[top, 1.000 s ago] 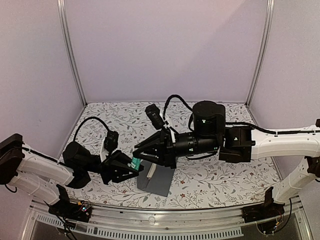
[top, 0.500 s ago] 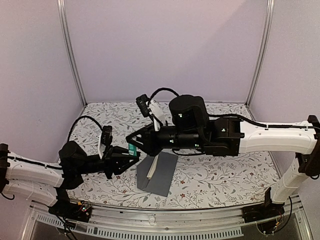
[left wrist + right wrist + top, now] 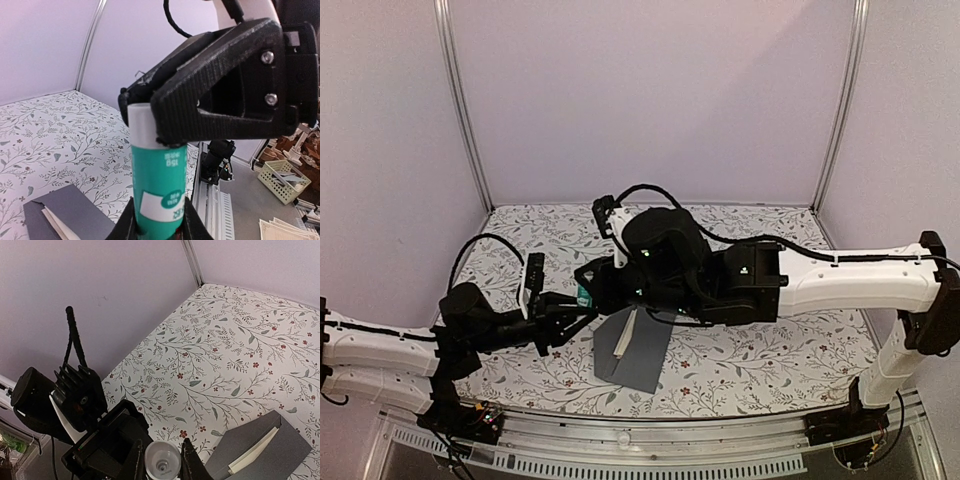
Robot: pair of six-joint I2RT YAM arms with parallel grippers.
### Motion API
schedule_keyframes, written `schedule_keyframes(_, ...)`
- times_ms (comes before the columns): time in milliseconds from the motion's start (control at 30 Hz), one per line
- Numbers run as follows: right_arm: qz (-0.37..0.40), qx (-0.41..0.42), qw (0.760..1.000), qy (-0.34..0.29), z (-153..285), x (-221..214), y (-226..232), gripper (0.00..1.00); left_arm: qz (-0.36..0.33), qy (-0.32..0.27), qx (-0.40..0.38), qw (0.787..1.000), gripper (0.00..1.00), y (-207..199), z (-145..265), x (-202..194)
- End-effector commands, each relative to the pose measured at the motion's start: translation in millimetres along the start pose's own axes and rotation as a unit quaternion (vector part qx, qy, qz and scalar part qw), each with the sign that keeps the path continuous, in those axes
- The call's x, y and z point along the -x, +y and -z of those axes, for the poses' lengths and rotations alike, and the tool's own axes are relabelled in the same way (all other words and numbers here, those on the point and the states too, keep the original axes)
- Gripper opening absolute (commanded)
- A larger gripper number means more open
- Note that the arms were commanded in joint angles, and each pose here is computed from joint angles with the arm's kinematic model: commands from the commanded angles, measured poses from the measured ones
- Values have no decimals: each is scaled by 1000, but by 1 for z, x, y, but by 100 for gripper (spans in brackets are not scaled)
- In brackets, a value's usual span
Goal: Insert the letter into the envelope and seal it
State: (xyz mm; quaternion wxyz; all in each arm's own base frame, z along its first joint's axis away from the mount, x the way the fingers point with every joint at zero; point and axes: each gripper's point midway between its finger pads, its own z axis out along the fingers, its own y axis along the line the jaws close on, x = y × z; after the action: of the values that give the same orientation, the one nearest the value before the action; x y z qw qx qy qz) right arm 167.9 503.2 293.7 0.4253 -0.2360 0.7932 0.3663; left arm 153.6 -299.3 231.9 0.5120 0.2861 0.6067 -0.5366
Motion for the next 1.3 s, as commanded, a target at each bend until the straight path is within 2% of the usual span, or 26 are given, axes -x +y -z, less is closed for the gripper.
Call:
schedule_keyframes(0, -4, -45, 998, 36, -4, -27, -10, 0, -22, -30, 50, 998, 0, 15, 0, 17)
schedule_keyframes(300, -50, -112, 991, 55, -9, -37, -22, 0, -35, -24, 95, 995, 0, 30, 1, 13)
schedule_keyframes(567, -70, -116, 989, 67, -17, -41, -17, 0, -38, -17, 90, 995, 0, 28, -2, 11)
schedule_keyframes(733, -37, -70, 995, 68, -14, -33, -2, 32, -47, 8, 14, 999, 0, 2, -8, 6)
schedule_keyframes(767, -32, -54, 996, 63, -10, -27, 4, 41, -47, 9, -6, 999, 0, -6, -8, 6)
schedule_keyframes(900, 12, -7, 998, 56, 9, -17, 14, 67, -48, 14, -65, 997, 0, -28, -5, 7)
schedule_keyframes(1000, 25, 40, 998, 45, 31, -12, 22, 72, -47, 13, -91, 995, 0, -38, -1, 9)
schedule_keyframes(1133, 38, 114, 993, 14, 67, 1, 34, 73, -45, 12, -145, 988, 0, -57, 5, 11)
schedule_keyframes(1267, 48, 153, 987, 3, 94, 7, 39, 73, -42, 13, -208, 977, 0, -80, 14, 14)
